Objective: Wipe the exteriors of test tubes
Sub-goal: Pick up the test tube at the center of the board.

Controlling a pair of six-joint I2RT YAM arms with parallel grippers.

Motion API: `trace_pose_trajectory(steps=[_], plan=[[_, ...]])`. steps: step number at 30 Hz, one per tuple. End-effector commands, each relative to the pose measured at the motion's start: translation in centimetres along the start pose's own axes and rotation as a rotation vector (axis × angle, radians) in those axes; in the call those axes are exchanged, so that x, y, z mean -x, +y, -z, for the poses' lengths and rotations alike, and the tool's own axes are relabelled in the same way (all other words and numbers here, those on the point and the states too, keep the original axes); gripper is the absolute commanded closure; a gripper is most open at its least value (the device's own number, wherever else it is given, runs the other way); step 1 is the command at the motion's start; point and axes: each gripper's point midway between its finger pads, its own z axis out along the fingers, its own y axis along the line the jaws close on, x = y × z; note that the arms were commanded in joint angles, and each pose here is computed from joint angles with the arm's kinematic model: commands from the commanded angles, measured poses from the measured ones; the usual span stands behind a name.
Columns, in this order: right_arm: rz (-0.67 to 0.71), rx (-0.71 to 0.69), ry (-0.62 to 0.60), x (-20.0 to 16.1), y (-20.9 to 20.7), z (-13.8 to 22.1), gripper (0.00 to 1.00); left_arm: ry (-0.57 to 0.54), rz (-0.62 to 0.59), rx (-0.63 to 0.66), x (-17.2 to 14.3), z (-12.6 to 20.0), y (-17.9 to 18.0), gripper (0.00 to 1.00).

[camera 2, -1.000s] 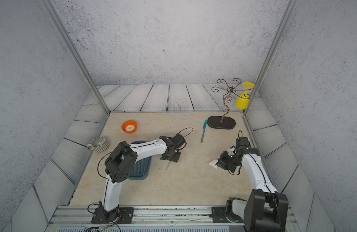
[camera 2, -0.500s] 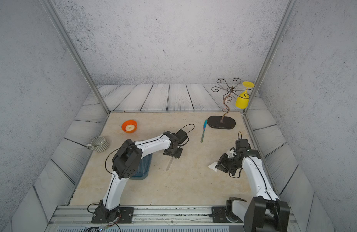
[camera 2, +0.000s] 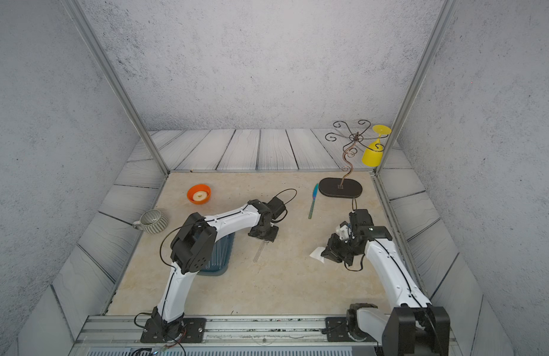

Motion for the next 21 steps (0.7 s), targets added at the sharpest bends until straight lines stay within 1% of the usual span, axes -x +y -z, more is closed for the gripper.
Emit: trace_pose_trajectory(steps=[1, 7, 12, 18, 21], plan=[[0.084, 0.077, 0.003, 0.2, 3.6, -0.4, 0.95, -0.001, 0.038, -0.087, -0.1, 5.1, 0.3, 0.87], [0.266, 0.224, 0.036, -0.4, 10.3, -1.4, 0.94, -0.030, 0.120, -0.221, -0.6, 11.2, 0.3, 0.87], [0.409, 0.274, 0.070, -1.5, 15.2, -2.2, 0.94, -0.050, 0.213, -0.347, -0.9, 14.9, 0.2, 0.87], [0.478, 0.345, 0.034, -1.2, 19.9, -2.3, 0.94, -0.085, 0.313, -0.476, -0.5, 18.1, -0.1, 0.87], [0.514, 0.367, 0.050, -1.6, 21.6, -2.6, 0.94, -0.111, 0.355, -0.557, 0.1, 19.3, -0.5, 0.87]])
